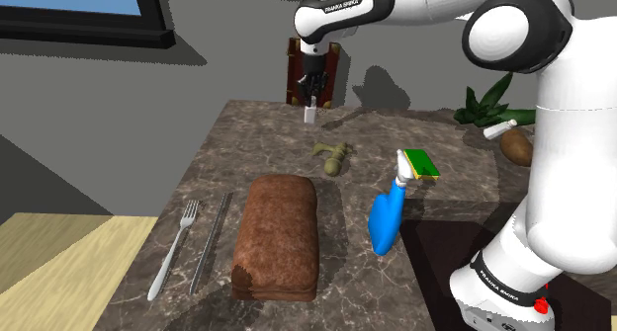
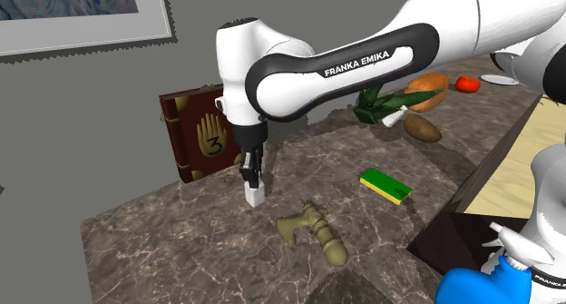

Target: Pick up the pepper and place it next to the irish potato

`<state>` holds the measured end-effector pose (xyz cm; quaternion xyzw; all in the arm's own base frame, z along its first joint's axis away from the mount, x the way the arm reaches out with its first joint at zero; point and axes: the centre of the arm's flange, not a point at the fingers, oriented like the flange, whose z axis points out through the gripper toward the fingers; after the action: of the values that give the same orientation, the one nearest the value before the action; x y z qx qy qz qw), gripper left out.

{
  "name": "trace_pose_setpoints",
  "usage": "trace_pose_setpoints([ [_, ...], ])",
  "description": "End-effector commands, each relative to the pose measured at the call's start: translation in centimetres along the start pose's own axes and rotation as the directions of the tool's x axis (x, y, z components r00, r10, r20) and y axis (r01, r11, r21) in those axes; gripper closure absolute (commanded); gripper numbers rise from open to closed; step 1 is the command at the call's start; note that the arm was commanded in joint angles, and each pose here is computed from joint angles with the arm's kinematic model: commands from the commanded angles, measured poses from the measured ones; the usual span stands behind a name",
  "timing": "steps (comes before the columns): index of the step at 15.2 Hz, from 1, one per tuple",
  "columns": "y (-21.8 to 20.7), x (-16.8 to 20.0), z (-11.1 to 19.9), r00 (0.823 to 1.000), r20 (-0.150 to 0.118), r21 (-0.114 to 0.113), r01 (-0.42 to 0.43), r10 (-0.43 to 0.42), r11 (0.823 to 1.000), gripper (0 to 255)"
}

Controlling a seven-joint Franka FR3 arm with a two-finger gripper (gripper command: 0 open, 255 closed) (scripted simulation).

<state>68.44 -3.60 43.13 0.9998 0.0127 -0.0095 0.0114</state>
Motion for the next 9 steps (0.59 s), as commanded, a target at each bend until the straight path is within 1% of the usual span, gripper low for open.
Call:
trace_pose_setpoints([
  [1,-0.2,0.0,-1.1,1.000,0.000,0.000,0.000,0.000,1.000,255],
  [9,-0.1,-0.1,-5.3,1.000,0.000,0.000,0.000,0.000,1.000,255],
])
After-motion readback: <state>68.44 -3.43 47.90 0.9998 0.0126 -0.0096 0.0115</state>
